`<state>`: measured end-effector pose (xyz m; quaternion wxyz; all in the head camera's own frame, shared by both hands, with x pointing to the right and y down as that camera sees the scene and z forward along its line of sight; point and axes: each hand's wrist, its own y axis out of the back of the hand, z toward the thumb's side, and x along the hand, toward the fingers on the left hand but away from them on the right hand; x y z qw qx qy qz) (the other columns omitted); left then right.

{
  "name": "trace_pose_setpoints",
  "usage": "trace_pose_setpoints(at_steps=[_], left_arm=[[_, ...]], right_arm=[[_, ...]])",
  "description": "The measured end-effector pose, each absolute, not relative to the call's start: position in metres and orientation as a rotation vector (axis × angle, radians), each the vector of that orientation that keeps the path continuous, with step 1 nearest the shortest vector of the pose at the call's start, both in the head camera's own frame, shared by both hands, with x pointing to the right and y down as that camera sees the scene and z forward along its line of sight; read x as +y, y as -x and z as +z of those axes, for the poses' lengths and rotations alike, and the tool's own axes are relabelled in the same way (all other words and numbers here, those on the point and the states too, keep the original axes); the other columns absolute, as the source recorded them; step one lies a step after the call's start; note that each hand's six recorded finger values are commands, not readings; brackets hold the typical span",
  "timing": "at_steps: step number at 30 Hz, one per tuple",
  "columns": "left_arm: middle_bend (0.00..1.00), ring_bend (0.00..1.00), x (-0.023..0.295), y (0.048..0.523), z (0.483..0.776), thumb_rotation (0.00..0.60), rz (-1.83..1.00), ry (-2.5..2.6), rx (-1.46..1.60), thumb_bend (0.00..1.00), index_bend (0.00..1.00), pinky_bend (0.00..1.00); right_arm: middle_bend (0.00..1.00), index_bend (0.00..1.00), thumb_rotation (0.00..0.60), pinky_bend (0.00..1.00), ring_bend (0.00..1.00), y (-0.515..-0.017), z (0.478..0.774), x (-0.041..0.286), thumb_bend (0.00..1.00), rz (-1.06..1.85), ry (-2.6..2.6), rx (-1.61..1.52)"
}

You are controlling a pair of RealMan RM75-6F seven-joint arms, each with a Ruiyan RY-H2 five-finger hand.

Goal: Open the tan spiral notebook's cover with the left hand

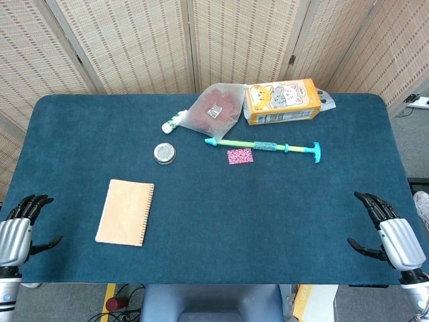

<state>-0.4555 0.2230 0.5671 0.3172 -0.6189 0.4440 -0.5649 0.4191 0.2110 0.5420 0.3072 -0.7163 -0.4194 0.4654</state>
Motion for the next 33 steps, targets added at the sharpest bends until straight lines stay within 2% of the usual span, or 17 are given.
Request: trace_pose_setpoints(at_steps=[9, 18, 25, 33], left_arm=[[0.21, 0.15, 0.223, 0.455, 0.570, 0.600, -1.488, 1.639, 1.141, 0.17, 0.25, 0.26], [0.21, 0.15, 0.208, 0.450, 0.582, 0.600, -1.421, 1.703, 1.060, 0.17, 0.26, 0.26], [0.21, 0.15, 0.188, 0.439, 0.609, 0.600, -1.314, 1.837, 0.830, 0.17, 0.26, 0.26], [0.21, 0.15, 0.169, 0.433, 0.638, 0.600, -1.223, 1.872, 0.700, 0.16, 0.27, 0.26]], right_arm=[[0.16, 0.02, 0.600, 0.15, 0.10, -0.418, 0.542, 0.209, 0.24, 1.225, 1.902, -1.110], [0.16, 0.02, 0.600, 0.15, 0.10, -0.416, 0.531, 0.206, 0.24, 1.210, 1.867, -1.116], [0.16, 0.02, 0.600, 0.15, 0.10, -0.412, 0.524, 0.204, 0.24, 1.201, 1.854, -1.113], [0.16, 0.02, 0.600, 0.15, 0.10, -0.410, 0.521, 0.206, 0.24, 1.210, 1.846, -1.111]])
